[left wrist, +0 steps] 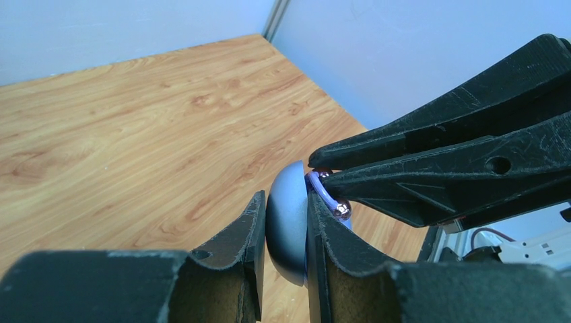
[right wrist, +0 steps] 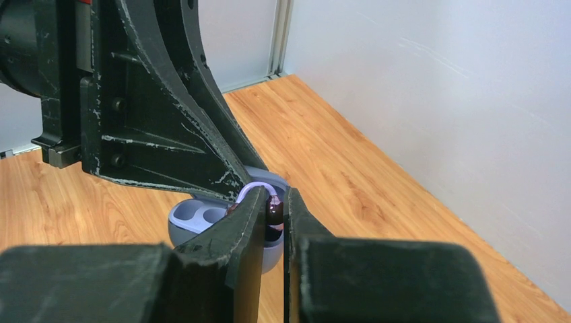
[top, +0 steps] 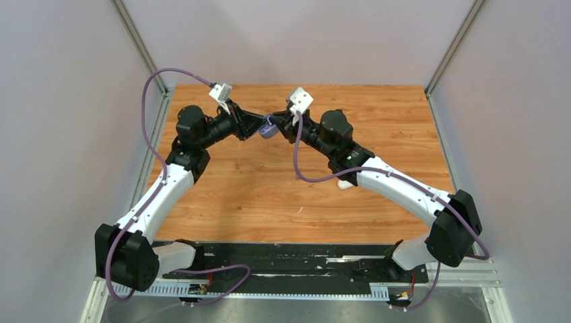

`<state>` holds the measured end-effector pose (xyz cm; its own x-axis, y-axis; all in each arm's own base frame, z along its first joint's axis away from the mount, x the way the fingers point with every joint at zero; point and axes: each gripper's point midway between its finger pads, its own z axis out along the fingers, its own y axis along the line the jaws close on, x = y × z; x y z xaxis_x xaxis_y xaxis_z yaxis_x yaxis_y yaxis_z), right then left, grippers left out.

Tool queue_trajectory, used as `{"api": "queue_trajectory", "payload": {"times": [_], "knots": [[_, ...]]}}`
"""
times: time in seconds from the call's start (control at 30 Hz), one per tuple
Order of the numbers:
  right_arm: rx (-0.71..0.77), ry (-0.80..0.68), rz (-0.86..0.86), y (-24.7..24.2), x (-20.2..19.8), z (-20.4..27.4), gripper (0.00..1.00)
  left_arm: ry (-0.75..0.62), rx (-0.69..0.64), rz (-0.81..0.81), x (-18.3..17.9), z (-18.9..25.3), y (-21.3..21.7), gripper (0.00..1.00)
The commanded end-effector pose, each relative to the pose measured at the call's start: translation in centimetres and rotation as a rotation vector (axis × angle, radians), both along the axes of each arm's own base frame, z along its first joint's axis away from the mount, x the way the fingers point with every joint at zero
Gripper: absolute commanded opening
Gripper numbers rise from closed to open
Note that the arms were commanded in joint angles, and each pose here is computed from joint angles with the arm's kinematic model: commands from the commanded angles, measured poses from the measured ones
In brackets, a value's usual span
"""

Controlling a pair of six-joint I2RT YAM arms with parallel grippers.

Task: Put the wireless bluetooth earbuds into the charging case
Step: Place the earbud in the charging case.

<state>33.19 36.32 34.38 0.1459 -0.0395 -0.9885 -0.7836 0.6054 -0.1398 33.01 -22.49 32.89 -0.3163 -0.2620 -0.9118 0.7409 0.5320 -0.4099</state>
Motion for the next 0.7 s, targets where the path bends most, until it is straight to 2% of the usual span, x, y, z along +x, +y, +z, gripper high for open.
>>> {"api": "queue_trajectory", "payload": {"times": [0.0, 0.37, 0.67], "knots": [[0.020, -0.095, 0.022, -0.2, -0.8, 2.2, 0.12, -0.081, -0.064, -0.074, -0.9, 2.9, -1.0, 0.00], [0.018, -0.056, 0.015, -0.2, -0.8, 2.7, 0.14, -0.079, -0.061, -0.066, -0.7, 2.6, -1.0, 0.00], [-0.035, -0.096, 0.060, -0.6, -2.0, 2.0, 0.13, -0.063, -0.068, -0.044, -0.1, 2.6, -0.8, 0.00]]}}
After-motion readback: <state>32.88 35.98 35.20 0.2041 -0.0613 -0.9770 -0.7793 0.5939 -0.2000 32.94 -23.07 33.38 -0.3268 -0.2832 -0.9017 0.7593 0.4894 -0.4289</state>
